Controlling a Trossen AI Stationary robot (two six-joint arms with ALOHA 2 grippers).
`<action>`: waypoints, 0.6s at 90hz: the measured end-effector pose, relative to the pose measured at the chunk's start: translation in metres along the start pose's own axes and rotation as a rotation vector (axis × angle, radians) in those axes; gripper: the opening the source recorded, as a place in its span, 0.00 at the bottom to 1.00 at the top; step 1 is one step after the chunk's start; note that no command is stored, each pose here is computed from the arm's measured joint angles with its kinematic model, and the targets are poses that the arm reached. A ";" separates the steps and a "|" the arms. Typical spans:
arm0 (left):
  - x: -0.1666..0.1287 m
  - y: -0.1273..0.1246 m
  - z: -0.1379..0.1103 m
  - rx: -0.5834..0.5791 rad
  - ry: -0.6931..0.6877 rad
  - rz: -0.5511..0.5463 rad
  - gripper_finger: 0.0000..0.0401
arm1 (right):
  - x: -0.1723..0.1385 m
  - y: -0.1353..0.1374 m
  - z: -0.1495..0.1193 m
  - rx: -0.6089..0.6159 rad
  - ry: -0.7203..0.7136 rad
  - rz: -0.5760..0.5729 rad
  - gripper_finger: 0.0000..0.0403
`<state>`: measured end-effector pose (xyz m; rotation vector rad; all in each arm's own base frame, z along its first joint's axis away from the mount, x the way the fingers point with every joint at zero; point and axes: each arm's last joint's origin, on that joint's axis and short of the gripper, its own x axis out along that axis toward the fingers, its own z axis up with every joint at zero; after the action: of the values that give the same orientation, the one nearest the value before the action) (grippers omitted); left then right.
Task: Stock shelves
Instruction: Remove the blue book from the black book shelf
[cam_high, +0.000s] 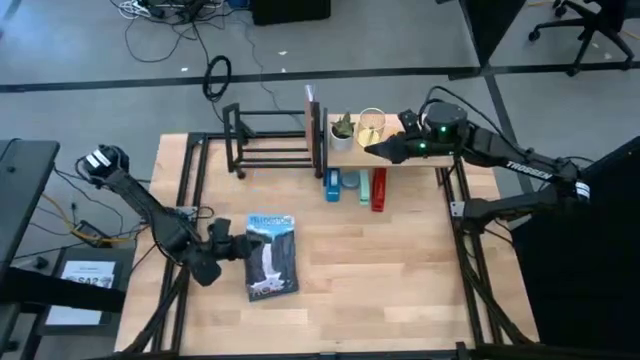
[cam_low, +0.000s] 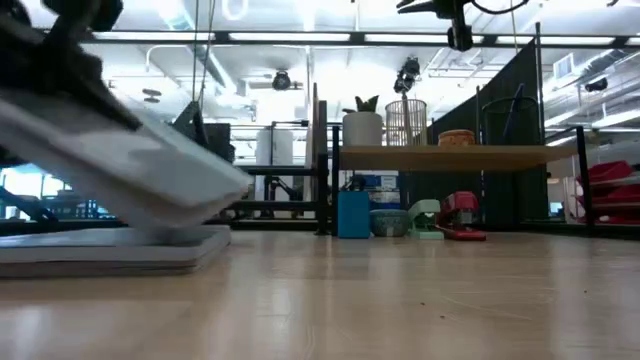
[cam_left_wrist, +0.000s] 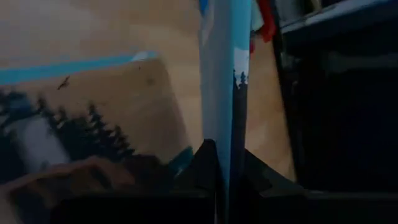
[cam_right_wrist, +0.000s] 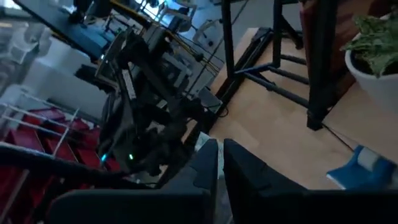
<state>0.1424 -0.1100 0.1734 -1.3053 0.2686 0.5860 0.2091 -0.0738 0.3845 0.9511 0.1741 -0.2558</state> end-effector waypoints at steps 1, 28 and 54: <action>0.000 0.001 -0.001 0.003 0.004 0.006 0.00 | 0.000 0.000 0.000 0.002 -0.003 -0.002 0.00; 0.014 0.019 -0.017 -0.032 0.024 0.131 0.01 | 0.001 0.002 -0.002 0.011 -0.046 -0.030 0.00; 0.020 0.023 -0.021 -0.055 0.058 0.190 0.02 | 0.002 0.005 -0.005 0.006 -0.042 -0.028 0.00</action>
<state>0.1489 -0.1215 0.1385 -1.3600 0.4298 0.7210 0.2122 -0.0667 0.3850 0.9489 0.1484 -0.3015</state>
